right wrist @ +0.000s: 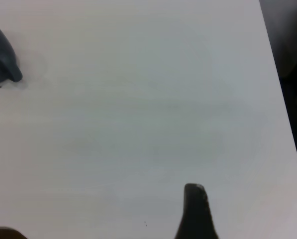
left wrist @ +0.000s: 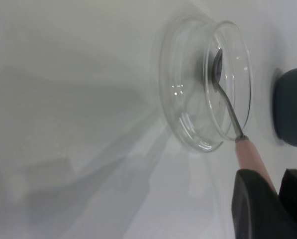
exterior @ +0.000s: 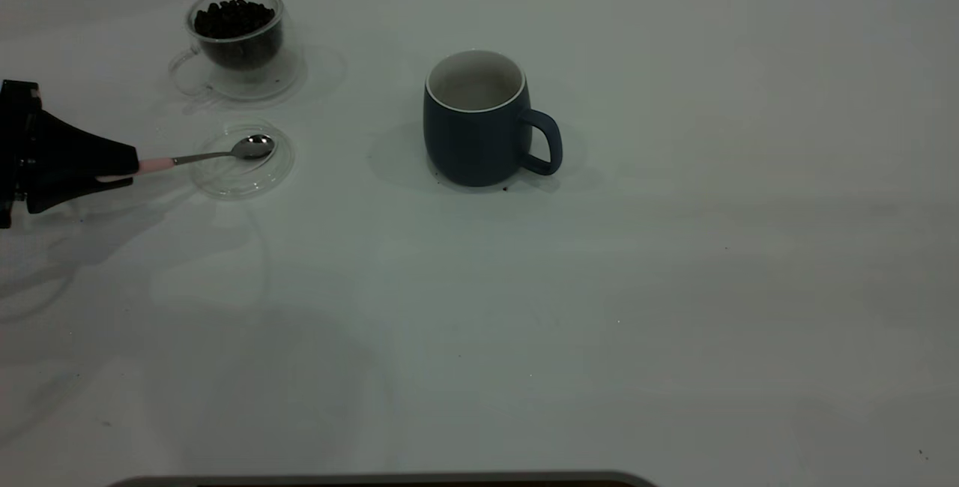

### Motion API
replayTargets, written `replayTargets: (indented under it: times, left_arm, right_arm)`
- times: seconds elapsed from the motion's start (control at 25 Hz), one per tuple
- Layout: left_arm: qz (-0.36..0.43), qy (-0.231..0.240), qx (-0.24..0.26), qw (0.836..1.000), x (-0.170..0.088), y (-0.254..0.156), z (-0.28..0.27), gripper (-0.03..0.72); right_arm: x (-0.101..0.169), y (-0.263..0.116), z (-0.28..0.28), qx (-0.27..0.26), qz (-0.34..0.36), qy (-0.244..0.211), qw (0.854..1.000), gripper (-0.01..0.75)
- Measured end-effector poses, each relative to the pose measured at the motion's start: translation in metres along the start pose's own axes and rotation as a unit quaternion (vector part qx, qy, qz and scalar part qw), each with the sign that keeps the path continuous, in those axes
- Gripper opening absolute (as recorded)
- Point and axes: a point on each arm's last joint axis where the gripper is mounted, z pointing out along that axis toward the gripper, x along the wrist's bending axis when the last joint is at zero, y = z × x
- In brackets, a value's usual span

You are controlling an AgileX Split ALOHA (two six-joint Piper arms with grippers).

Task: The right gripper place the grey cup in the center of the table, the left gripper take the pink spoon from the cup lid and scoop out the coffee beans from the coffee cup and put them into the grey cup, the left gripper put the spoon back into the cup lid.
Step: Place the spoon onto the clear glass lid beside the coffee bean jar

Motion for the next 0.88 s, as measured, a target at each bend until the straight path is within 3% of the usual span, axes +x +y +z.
replayTargets:
  times: [0.88]
  left_arm:
    - [-0.008,0.001,0.002,1.000,0.001,-0.005,0.011,0.138]
  right_arm:
    - [0.000,0.000,0.000,0.000,0.000,0.000,1.000,0.591]
